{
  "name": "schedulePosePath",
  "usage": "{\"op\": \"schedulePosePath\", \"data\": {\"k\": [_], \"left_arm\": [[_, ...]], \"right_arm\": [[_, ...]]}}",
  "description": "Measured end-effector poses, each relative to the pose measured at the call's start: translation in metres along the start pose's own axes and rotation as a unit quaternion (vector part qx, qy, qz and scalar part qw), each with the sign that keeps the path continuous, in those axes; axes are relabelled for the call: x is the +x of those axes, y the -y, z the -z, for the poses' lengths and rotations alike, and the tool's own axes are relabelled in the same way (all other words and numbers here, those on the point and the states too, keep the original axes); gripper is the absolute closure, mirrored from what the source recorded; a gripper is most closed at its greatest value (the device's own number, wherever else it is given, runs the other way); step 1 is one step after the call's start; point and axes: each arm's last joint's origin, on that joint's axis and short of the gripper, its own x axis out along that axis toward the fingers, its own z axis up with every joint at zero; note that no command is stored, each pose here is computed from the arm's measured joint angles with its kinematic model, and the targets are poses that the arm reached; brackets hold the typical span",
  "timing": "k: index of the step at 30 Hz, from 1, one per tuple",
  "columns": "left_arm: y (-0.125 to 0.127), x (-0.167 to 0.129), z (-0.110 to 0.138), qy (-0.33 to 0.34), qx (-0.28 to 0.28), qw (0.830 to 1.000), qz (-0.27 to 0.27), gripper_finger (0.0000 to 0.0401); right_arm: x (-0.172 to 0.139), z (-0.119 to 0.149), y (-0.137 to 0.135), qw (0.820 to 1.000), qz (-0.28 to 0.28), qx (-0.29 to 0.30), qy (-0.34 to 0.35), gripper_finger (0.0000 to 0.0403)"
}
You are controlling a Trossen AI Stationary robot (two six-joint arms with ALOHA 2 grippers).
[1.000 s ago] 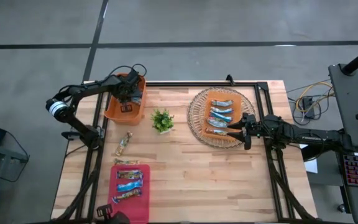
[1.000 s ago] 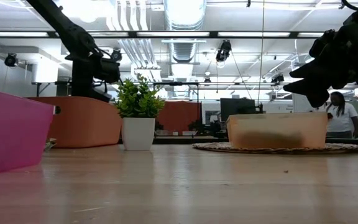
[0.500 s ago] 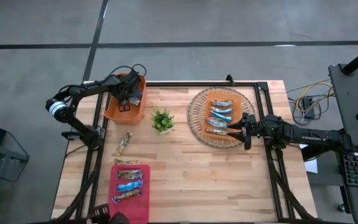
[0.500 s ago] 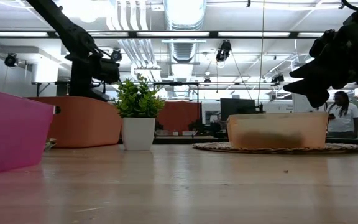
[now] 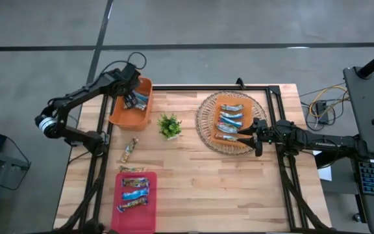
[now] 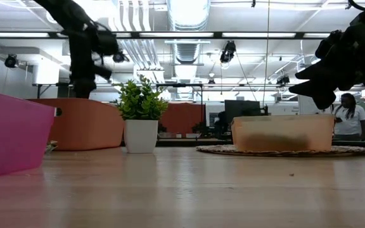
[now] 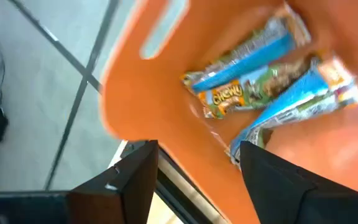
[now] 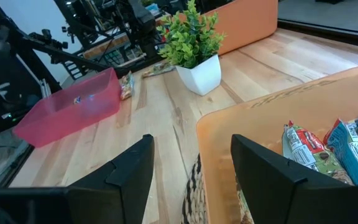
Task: Pick and place Granola Bars by type
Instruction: Put the top yellow granola bar into the left orange bin
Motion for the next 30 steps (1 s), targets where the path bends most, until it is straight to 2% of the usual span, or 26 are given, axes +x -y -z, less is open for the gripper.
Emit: {"op": "schedulePosePath", "data": {"k": [6,11,15,19,23,30], "left_arm": [[-0.008,-0.039,0.013,0.031,-0.125,0.992,-0.002,0.0174],[-0.002,-0.069,0.032,0.033,-0.213,0.976,0.042,0.0161],[0.007,-0.087,0.046,0.014,-0.243,0.968,0.063,0.0158],[0.015,-0.103,0.055,-0.011,-0.293,0.953,0.082,0.0158],[0.028,-0.119,0.062,-0.032,-0.32,0.941,0.108,0.0158],[0.073,-0.135,0.059,-0.066,-0.322,0.933,0.143,0.0158]], "right_arm": [[0.0,0.0,0.0,1.0,0.0,0.0,0.0,0.0199],[0.0,0.0,0.0,1.0,0.0,0.0,0.0,0.0199],[0.0,0.0,0.0,1.0,0.0,0.0,0.0,0.0199],[0.0,0.0,0.0,1.0,0.0,0.0,0.0,0.0199],[0.0,0.0,0.0,1.0,0.0,0.0,0.0,0.0199],[0.0,0.0,0.0,1.0,0.0,0.0,0.0,0.0199]]}}
